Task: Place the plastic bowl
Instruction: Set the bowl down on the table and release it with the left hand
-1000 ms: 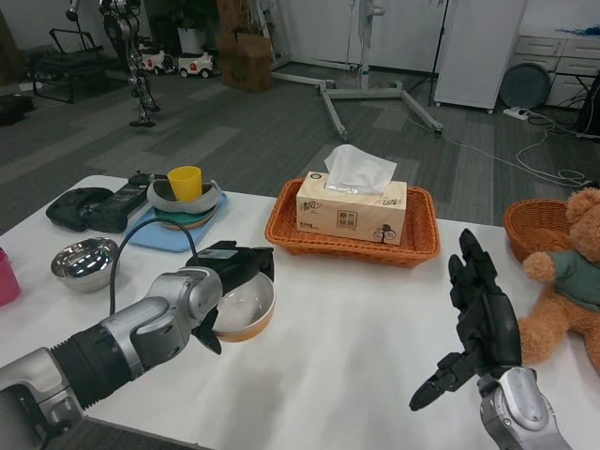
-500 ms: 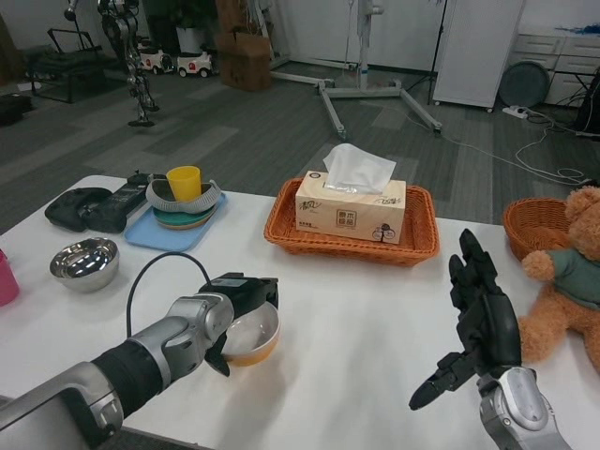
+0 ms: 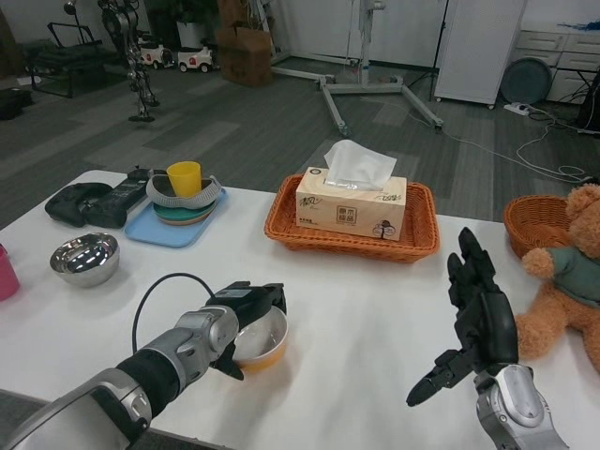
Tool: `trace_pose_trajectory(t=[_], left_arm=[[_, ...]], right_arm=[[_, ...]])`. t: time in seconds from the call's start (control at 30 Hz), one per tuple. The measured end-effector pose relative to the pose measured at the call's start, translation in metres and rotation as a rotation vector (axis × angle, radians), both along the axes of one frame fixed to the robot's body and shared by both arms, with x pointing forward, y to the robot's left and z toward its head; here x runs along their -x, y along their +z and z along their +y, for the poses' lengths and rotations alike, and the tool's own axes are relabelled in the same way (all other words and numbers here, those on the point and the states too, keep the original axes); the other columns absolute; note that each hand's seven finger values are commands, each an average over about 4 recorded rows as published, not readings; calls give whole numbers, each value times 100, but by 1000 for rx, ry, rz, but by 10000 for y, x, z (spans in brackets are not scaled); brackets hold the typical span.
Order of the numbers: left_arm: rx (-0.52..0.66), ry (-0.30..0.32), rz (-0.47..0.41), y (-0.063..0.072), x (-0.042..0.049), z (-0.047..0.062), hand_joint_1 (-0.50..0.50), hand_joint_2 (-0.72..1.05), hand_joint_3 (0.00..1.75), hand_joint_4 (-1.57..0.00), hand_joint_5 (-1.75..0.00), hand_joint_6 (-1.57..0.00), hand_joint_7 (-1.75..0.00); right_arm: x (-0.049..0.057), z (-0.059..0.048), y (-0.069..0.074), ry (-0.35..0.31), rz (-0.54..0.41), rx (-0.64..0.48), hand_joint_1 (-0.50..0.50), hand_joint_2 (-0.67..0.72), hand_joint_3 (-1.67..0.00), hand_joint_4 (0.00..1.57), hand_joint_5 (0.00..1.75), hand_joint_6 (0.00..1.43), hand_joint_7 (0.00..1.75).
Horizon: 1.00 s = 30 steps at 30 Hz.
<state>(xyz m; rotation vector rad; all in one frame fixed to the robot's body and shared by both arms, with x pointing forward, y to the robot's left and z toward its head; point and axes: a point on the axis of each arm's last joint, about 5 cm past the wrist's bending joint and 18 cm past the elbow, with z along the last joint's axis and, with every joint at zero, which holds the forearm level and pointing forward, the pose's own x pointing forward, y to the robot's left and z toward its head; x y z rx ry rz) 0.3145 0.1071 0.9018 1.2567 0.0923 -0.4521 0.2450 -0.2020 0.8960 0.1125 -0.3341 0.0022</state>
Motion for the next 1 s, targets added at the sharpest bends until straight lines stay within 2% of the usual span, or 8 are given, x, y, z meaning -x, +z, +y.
trace_pose_trajectory(t=[0.1, 0.23, 0.33, 0.43, 0.6, 0.73, 0.8, 1.0], left_arm=[[20, 13, 13, -30, 9, -4, -50, 87, 170, -63, -175, -8, -108], [38, 30, 38, -100, 47, -2, -50, 89, 175, -33, -175, 0, -84], [46, 27, 42, -113, 59, -26, -50, 103, 175, -21, -175, 0, -68], [50, 25, 43, -116, 62, -41, -50, 105, 175, -6, -175, 0, -49], [50, 26, 50, -130, 71, -38, -50, 105, 172, 0, -139, 0, -26], [47, 22, 68, -140, 78, -33, -50, 96, 148, 0, -133, 0, -7], [43, 18, 82, -135, 76, -32, -50, 87, 144, 0, -133, 0, -7], [25, 8, 128, -107, 59, 1, -50, 27, 85, 0, -115, 0, 0]], right_arm=[[1, -5, -6, -3, 3, 2, -46, 69, 0, 20, 0, 0, 7], [1, -8, -10, -4, 5, 3, -46, 72, 0, 20, 0, 0, 7], [1, -10, -12, -6, 7, 3, -46, 72, 0, 20, 0, 0, 7], [1, -10, -13, -6, 7, 3, -46, 71, 0, 20, 0, 0, 7], [2, -9, -13, -6, 7, 3, -46, 71, 0, 20, 0, 0, 7], [2, -9, -14, -6, 7, 3, -46, 66, 0, 20, 0, 0, 7], [2, -9, -14, -6, 7, 3, -46, 66, 0, 20, 0, 0, 7], [2, -10, -15, -6, 8, 3, -46, 71, 0, 20, 0, 0, 7]])
